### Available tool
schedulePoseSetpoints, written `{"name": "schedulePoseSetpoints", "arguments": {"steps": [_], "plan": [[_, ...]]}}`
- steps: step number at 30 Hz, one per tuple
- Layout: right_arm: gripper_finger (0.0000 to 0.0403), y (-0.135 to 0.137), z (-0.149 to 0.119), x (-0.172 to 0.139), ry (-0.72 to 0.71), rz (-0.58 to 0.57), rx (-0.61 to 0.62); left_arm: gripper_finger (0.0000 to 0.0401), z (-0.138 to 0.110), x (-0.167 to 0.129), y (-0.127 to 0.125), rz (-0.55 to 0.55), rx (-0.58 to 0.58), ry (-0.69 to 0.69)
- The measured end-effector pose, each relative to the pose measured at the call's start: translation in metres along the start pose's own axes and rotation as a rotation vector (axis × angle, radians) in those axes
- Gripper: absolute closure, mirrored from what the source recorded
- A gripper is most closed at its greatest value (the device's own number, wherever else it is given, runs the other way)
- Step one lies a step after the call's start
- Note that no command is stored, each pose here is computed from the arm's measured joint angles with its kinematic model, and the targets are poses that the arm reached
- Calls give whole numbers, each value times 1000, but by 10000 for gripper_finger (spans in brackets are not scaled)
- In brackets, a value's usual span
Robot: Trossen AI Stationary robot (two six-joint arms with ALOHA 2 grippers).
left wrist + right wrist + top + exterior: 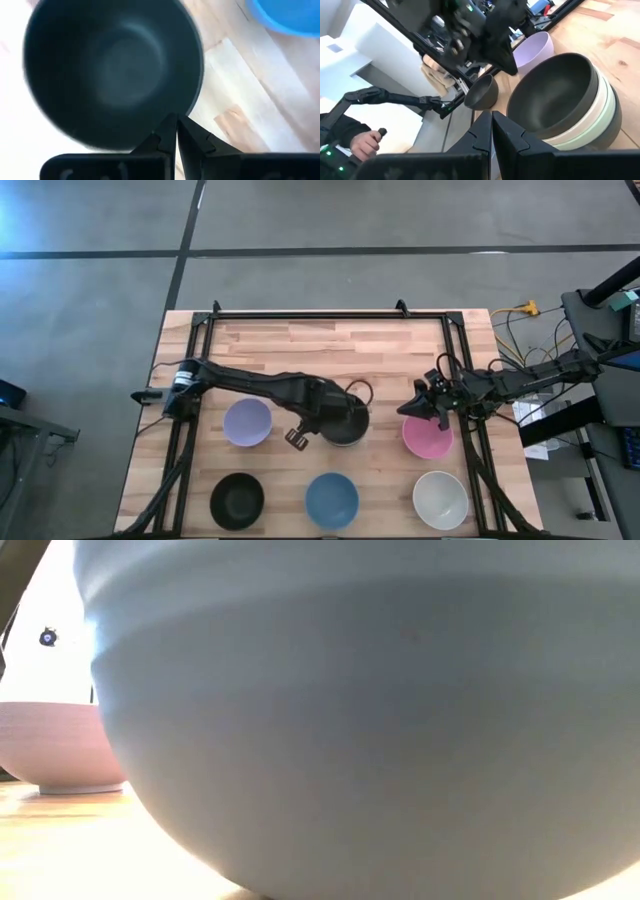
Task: Nest bowls inside each other
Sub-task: Stack the pink bowl into the top black bowl
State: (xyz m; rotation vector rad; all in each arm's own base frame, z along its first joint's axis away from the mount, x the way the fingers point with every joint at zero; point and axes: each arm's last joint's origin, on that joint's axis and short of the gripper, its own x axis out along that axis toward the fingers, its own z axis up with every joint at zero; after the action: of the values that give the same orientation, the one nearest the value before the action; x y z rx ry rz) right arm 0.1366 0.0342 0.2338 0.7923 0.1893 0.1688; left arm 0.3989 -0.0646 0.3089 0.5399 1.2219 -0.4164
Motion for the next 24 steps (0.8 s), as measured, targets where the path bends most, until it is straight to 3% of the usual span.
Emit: {"name": "schedulePoseSetpoints", "arguments": {"steps": [6, 12, 14, 20, 24], "plan": [[394, 0, -3, 2, 30, -1, 6, 401, -21, -27, 4, 9, -223, -27], [394, -2, -4, 2, 58, -47, 7, 401, -58, -46, -16, -115, -413, -49], [394, -5, -5, -1, 123, -148, 28, 401, -73, -52, -25, -127, -473, -56], [394, -5, 3, -27, 418, -681, 64, 401, -113, -62, -50, -127, -644, -138], [394, 12, 20, -40, 551, -837, 42, 401, -130, -63, -60, -109, -710, -279]]}}
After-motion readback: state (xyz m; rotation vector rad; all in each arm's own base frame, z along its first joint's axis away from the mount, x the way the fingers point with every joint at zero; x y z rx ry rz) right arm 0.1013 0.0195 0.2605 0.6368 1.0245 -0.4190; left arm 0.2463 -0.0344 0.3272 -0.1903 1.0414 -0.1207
